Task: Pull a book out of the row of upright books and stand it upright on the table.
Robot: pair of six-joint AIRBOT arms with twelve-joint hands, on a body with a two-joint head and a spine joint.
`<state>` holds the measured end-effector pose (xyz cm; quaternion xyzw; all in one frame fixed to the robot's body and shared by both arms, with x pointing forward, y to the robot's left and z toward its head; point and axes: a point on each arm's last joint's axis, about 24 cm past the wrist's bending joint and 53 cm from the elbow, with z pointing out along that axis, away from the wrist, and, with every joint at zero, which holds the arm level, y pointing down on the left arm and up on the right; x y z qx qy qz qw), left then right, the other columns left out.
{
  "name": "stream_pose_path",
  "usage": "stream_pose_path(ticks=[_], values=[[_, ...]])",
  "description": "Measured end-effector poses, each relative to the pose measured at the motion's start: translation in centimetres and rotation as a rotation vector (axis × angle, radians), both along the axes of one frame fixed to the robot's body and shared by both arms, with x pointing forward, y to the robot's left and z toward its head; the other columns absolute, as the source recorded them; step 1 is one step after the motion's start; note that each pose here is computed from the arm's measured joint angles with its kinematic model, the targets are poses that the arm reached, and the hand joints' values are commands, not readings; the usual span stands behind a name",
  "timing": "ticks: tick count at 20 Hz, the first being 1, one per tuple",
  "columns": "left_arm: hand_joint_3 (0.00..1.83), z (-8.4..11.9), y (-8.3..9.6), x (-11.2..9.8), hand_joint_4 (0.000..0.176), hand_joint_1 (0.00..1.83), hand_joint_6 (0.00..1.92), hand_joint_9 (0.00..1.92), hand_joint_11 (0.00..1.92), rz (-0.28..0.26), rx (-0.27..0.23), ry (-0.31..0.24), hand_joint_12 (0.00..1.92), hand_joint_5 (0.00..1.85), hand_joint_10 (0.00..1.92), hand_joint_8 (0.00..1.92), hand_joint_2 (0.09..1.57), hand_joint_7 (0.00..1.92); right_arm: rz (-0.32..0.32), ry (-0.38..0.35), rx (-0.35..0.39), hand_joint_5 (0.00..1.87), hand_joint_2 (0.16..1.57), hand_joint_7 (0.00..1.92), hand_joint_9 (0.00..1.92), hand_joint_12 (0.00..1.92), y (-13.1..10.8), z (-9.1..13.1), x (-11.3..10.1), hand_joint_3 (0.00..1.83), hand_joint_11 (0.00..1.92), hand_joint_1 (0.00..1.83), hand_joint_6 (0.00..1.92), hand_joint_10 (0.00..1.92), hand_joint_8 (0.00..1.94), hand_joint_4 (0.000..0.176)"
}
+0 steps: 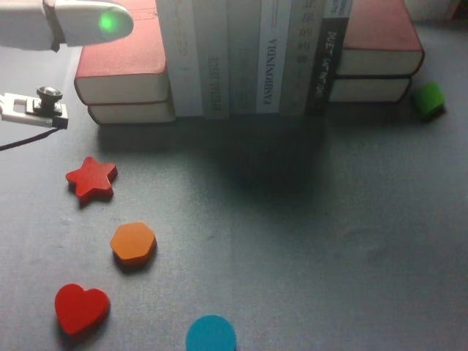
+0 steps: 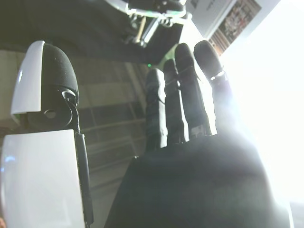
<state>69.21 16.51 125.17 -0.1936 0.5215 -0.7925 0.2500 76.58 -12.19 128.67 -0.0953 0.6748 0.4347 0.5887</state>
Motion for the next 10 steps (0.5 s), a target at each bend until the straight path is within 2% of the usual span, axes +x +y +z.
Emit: stream_pose_path(ticks=[1, 2, 3, 4, 5, 6, 7, 8, 9, 10], values=[[0.0, -0.05, -0.06, 0.03, 0.0, 1.11, 0.0, 0.44, 0.0, -0.001, 0.0, -0.001, 1.38, 0.38, 0.03, 0.0, 0.95, 0.38, -0.001, 0.0, -0.005, 0.36, 1.1, 0.16, 0.13, 0.04, 0.2, -0.12, 0.18, 0.0, 0.0, 0.73, 0.0, 0.02, 0.0, 0.109], [0.0, -0.15, -0.18, 0.05, 0.0, 1.11, 0.0, 0.44, 0.0, -0.002, 0.001, 0.001, 1.38, 0.38, 0.03, 0.0, 0.95, 0.38, -0.001, -0.001, -0.01, 0.36, 1.1, 0.16, 0.13, 0.04, 0.37, -0.23, 0.28, 0.0, 0.0, 0.73, 0.0, 0.02, 0.0, 0.109], [0.0, -0.29, -0.37, -0.09, 0.0, 1.1, 0.01, 0.45, 0.0, -0.009, 0.01, -0.001, 1.38, 0.39, 0.03, 0.01, 0.96, 0.39, -0.002, 0.001, -0.016, 0.35, 1.11, 0.14, 0.11, 0.03, 0.54, -0.38, 0.36, 0.0, 0.0, 0.71, 0.0, 0.01, 0.0, 0.116], [0.0, -0.28, -0.48, -0.16, 0.0, 1.08, 0.01, 0.45, 0.0, -0.013, 0.015, -0.004, 1.38, 0.39, 0.03, 0.0, 0.95, 0.39, 0.003, -0.001, -0.022, 0.35, 1.12, 0.14, 0.11, 0.36, 0.76, -0.47, 0.29, 0.0, 0.0, 0.75, 0.0, 0.0, 0.0, 0.101], [0.0, -0.18, -0.51, -0.15, 0.0, 1.08, 0.01, 0.45, 0.0, -0.013, 0.014, -0.006, 1.37, 0.4, 0.03, 0.01, 0.95, 0.39, 0.006, 0.0, -0.024, 0.36, 1.11, 0.15, 0.13, 0.62, 0.96, -0.55, 0.29, 0.0, 0.0, 0.77, 0.0, 0.01, 0.0, 0.097], [0.0, -0.02, -0.49, -0.12, 0.0, 1.1, 0.01, 0.46, 0.0, -0.012, 0.009, -0.008, 1.35, 0.4, 0.03, 0.01, 0.96, 0.4, 0.008, 0.002, -0.024, 0.37, 1.11, 0.15, 0.14, 0.78, 1.09, -0.58, 0.32, 0.0, 0.0, 0.8, 0.0, 0.01, 0.0, 0.105], [0.0, 0.05, -0.46, -0.11, 0.0, 1.11, 0.0, 0.46, 0.0, -0.012, 0.006, -0.008, 1.34, 0.39, 0.03, 0.01, 0.96, 0.4, 0.007, 0.002, -0.023, 0.36, 1.11, 0.13, 0.13, 0.78, 1.11, -0.59, 0.37, 0.0, 0.0, 0.79, 0.0, 0.0, 0.0, 0.119], [0.0, 0.1, -0.46, -0.1, 0.0, 1.11, 0.0, 0.46, 0.0, -0.011, 0.005, -0.009, 1.34, 0.39, 0.03, 0.01, 0.96, 0.4, 0.006, 0.002, -0.023, 0.36, 1.11, 0.13, 0.13, 0.78, 1.06, -0.58, 0.48, 0.0, 0.0, 0.79, 0.0, 0.0, 0.0, 0.119], [0.0, 0.08, -0.53, -0.14, 0.0, 1.07, 0.01, 0.46, 0.0, -0.013, 0.009, -0.01, 1.32, 0.4, 0.02, 0.01, 0.97, 0.42, -0.001, 0.003, -0.025, 0.35, 1.11, 0.04, 0.0, 0.05, 0.93, -0.64, 0.7, 0.0, 0.0, 0.71, 0.01, 0.0, 0.0, 0.137], [0.01, 0.1, -0.56, -0.14, 0.0, 1.07, 0.01, 0.47, 0.0, -0.014, 0.009, -0.011, 1.34, 0.4, 0.02, 0.01, 0.98, 0.43, -0.01, 0.004, -0.029, 0.56, 1.13, 0.01, 0.0, 0.01, 0.78, -0.74, 0.91, 0.0, 0.0, 0.68, 0.04, 0.0, 0.0, 0.081]])
